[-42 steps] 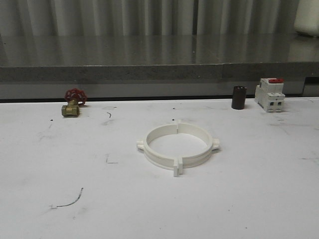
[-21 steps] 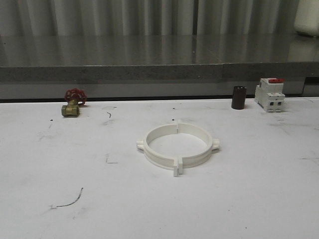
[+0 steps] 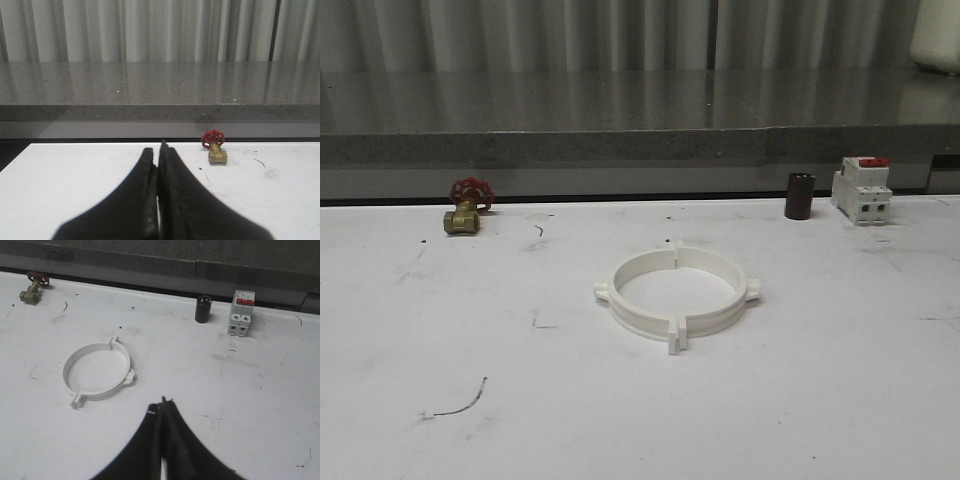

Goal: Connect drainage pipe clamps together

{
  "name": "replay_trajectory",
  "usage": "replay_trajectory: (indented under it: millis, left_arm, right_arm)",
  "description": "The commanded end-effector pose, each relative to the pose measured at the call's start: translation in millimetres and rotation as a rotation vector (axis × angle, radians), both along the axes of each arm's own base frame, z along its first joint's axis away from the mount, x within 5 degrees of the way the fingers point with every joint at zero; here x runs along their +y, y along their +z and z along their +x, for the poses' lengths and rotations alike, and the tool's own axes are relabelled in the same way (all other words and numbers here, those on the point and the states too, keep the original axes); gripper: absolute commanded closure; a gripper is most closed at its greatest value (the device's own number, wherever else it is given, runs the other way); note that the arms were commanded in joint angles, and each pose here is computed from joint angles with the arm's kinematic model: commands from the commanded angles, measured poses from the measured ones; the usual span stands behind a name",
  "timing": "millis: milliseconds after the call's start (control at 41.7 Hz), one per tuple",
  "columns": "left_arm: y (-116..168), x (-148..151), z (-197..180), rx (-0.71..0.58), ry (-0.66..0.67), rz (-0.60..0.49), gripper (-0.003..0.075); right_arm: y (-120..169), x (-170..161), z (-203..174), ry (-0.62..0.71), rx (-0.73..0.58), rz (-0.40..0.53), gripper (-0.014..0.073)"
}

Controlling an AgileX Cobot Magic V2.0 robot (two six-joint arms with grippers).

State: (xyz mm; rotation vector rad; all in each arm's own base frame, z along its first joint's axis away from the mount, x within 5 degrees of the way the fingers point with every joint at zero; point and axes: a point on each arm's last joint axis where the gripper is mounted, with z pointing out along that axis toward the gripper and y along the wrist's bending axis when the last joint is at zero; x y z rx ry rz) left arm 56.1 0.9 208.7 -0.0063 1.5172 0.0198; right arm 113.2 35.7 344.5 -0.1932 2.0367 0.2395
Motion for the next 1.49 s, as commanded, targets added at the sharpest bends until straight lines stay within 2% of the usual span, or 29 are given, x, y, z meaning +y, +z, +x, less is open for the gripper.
replay_trajectory:
  millis: [0,240,336,432,672,840,1008,1152,1248,1464]
  left_arm:
    - [1.3,0.0,-0.6,-0.079,-0.005,-0.014,0.0741]
    - [1.3,0.0,-0.6,-0.079,-0.005,-0.014,0.0741]
    - [1.3,0.0,-0.6,-0.079,-0.005,-0.014,0.0741]
    - [1.3,0.0,-0.6,-0.079,-0.005,-0.014,0.0741]
    - [1.3,0.0,-0.6,-0.079,-0.005,-0.014,0.0741]
    - [1.3,0.0,-0.6,-0.079,-0.005,-0.014,0.0741]
    - [1.2,0.0,-0.5,-0.077,-0.005,-0.014,0.0741]
    - [1.2,0.0,-0.5,-0.077,-0.005,-0.014,0.0741]
    - [1.2,0.0,-0.5,-0.077,-0.005,-0.014,0.0741]
    - [1.2,0.0,-0.5,-0.077,-0.005,-0.014,0.0741]
  right_arm:
    - [13.5,-0.4,1.5,-0.001,-0.094,0.017,0.0711]
    - [12.1,-3.7,-3.9,-0.009,-0.116,0.013,0.0711]
    - [3.5,-13.1,-13.8,-0.061,-0.154,0.013,0.0711]
    - [-8.9,-24.6,-28.8,-0.14,-0.248,0.02,0.0711]
    - [-60.5,-37.7,-59.3,-0.278,-0.489,0.012,0.0711]
    - [-98.4,-39.9,-66.8,-0.329,-0.54,0.003,0.0711]
    - [-120.8,-39.5,-62.3,-0.326,-0.535,0.001,0.0711]
    - [-132.5,-37.4,-58.8,-0.302,-0.612,0.014,0.0711]
    - [-129.4,-36.7,-59.3,-0.294,-0.653,0.023,0.0711]
    - [-128.4,-36.6,-59.5,-0.293,-0.664,0.026,0.0711]
